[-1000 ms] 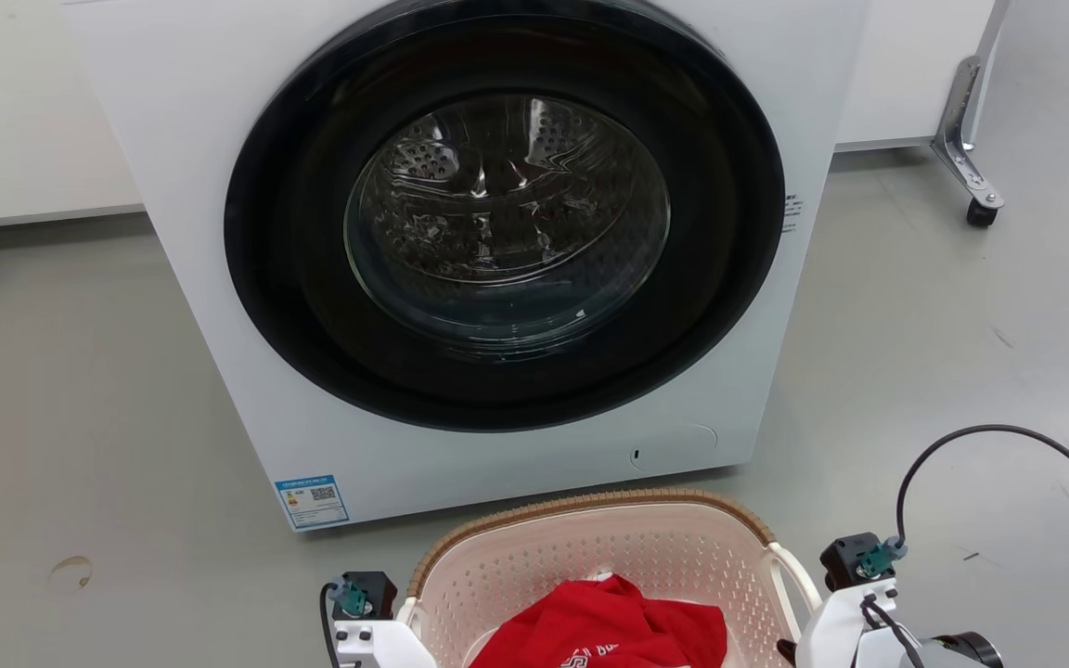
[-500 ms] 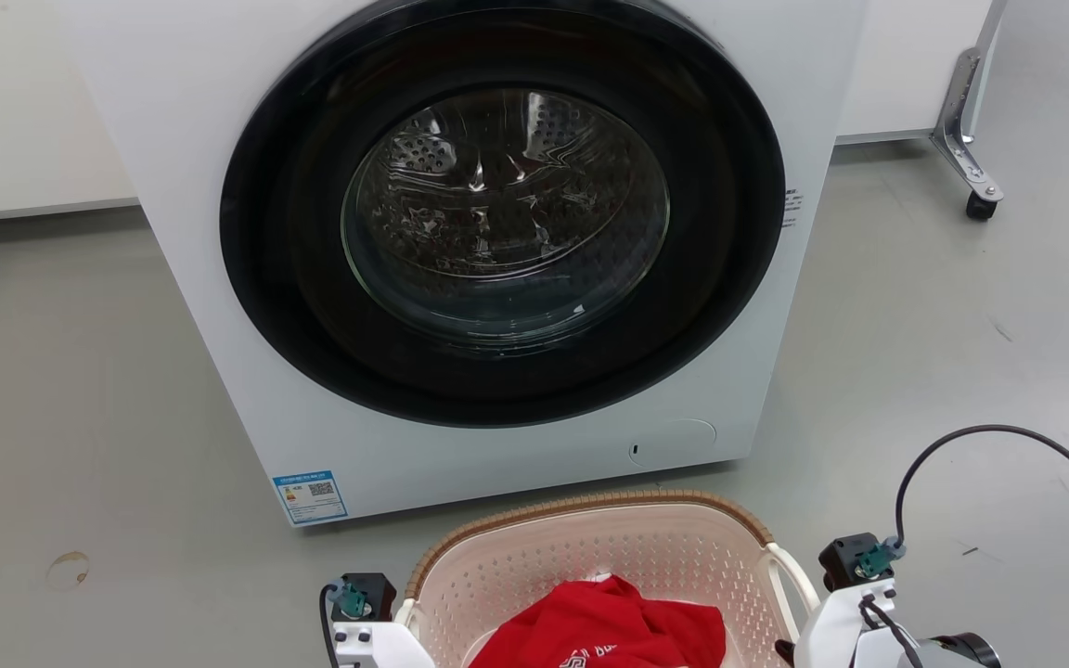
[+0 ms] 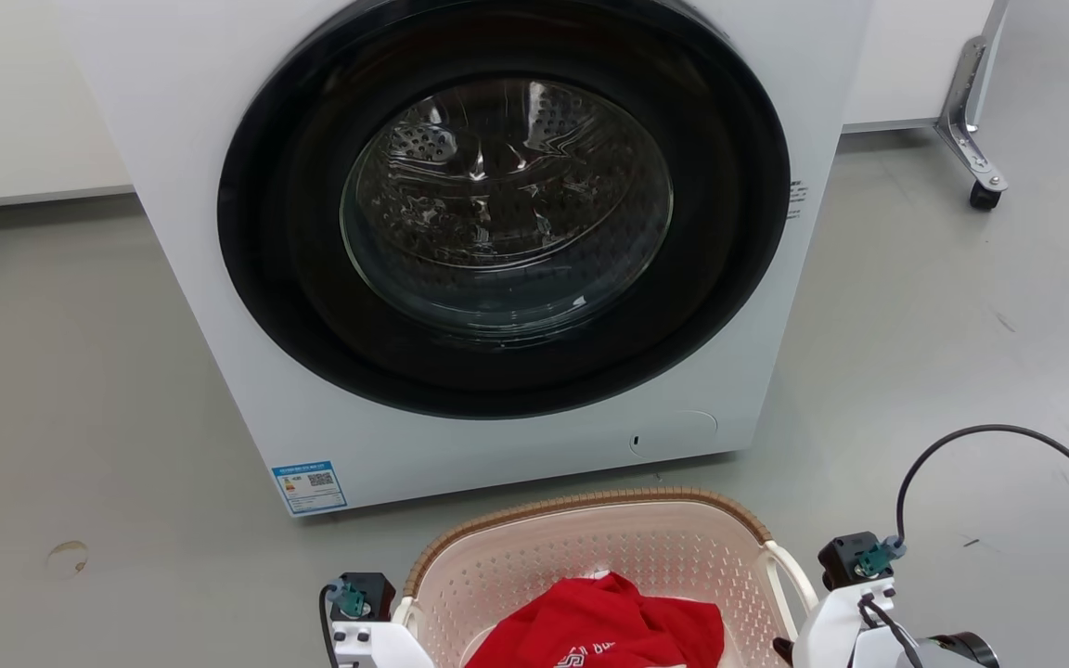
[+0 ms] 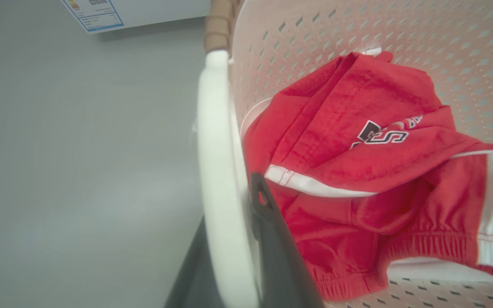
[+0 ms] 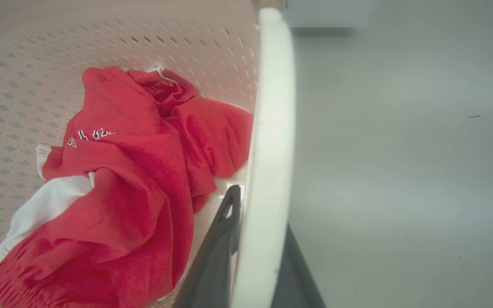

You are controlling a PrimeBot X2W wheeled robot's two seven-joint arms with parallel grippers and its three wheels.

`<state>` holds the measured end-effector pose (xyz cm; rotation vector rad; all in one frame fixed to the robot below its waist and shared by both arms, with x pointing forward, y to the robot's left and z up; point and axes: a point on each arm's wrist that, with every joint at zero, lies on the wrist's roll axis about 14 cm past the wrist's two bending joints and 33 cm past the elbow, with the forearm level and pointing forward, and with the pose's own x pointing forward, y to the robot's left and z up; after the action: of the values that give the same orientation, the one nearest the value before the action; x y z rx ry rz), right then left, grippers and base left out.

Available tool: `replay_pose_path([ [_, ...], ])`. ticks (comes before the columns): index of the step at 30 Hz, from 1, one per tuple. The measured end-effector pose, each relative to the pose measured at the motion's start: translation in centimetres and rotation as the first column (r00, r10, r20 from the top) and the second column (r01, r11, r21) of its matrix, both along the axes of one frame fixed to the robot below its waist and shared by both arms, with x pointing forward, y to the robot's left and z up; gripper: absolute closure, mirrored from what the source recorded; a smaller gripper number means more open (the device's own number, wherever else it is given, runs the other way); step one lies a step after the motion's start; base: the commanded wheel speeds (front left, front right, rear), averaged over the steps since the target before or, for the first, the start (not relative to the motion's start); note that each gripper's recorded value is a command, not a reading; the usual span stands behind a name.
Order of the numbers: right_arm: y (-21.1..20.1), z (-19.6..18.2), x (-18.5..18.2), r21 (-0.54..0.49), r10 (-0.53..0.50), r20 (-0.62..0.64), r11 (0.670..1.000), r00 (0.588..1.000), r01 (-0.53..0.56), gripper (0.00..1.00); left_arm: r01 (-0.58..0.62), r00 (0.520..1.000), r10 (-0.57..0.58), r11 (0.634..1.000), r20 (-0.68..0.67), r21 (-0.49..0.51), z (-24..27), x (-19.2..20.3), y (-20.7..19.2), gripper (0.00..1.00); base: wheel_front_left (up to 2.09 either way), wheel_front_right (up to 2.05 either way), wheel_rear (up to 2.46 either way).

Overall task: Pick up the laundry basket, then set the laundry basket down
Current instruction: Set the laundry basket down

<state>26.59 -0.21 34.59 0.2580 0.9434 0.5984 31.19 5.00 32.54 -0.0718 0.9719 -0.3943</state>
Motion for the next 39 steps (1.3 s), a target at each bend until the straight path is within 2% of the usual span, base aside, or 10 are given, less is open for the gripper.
replay_pose_path([
  [13,0.0,-0.7,1.2,0.039,-0.051,0.027,0.998,0.998,0.05,1.0,-0.038,0.999,0.038,0.999,0.021,0.002,-0.4,2.0,0.0,1.0,0.0,0.0,0.0],
  [21,-1.3,-1.0,6.2,0.052,-0.101,0.127,0.994,0.987,0.095,1.0,-0.069,0.991,0.068,0.998,0.117,0.001,-0.3,6.9,-0.8,1.0,0.0,0.0,0.0],
  [31,-1.8,-5.1,8.8,0.054,-0.104,0.075,0.994,0.992,0.1,1.0,-0.125,0.986,0.122,0.992,0.116,0.014,-4.3,9.7,-0.9,1.0,0.0,0.0,0.0],
  [39,-3.1,-8.5,13.6,0.066,-0.131,0.078,0.99,0.988,0.126,1.0,-0.143,0.981,0.14,0.99,0.138,0.014,-7.9,13.8,-1.5,1.0,0.0,0.0,0.0],
])
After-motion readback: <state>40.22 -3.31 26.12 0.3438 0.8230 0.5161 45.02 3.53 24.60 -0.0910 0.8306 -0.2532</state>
